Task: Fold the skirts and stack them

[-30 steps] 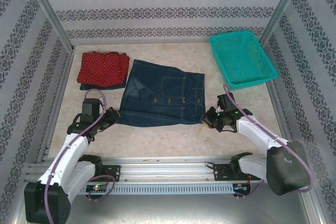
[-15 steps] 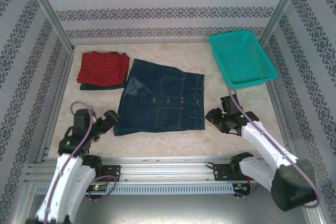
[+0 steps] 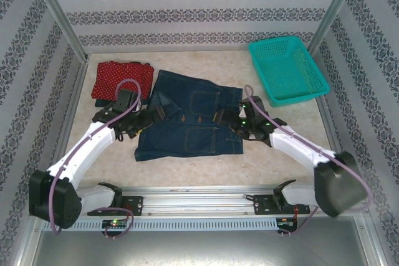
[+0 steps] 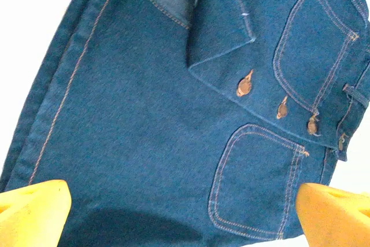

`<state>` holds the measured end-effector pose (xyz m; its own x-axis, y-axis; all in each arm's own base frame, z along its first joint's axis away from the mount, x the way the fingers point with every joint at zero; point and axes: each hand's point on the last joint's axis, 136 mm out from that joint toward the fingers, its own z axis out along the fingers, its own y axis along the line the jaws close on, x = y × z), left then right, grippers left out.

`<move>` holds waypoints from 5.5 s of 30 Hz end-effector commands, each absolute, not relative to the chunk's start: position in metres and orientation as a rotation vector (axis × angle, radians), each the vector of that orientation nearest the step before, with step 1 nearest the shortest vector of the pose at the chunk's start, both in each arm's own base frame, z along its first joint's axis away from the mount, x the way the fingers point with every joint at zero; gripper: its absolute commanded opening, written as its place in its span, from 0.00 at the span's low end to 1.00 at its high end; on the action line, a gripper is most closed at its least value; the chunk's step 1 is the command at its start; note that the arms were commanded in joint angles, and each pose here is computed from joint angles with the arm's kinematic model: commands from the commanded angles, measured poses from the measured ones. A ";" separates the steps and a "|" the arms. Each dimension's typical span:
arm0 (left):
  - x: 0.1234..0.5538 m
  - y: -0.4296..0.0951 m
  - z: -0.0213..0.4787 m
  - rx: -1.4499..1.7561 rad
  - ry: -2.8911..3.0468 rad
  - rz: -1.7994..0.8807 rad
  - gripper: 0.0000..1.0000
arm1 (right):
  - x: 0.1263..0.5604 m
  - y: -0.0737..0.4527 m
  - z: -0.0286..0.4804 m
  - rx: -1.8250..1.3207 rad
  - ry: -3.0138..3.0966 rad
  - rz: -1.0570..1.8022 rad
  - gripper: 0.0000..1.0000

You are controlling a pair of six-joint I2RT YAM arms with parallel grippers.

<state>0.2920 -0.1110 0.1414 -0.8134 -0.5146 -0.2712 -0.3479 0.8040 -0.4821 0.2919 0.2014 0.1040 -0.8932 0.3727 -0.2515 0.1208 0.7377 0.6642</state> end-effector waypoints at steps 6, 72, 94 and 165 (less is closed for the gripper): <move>0.243 -0.123 0.063 -0.759 2.893 -0.498 1.00 | 0.282 0.214 0.040 0.529 2.823 0.843 0.98; 0.380 -0.168 0.103 -0.525 2.517 -0.598 1.00 | 0.308 0.186 0.092 0.487 2.657 0.711 0.98; 0.422 -0.185 0.121 -0.456 2.494 -0.594 1.00 | 0.383 0.160 0.084 0.484 2.645 0.547 0.98; 0.309 -0.107 0.152 -0.751 2.442 -0.368 1.00 | 0.384 0.151 0.175 0.601 2.264 0.883 0.98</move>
<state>0.3511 -0.1398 0.1719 -0.7292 -0.4601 -0.5066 -0.2385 0.8647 -0.4421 0.3857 0.1509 0.1622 -0.7256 0.5692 -0.3867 0.1958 0.7095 0.6770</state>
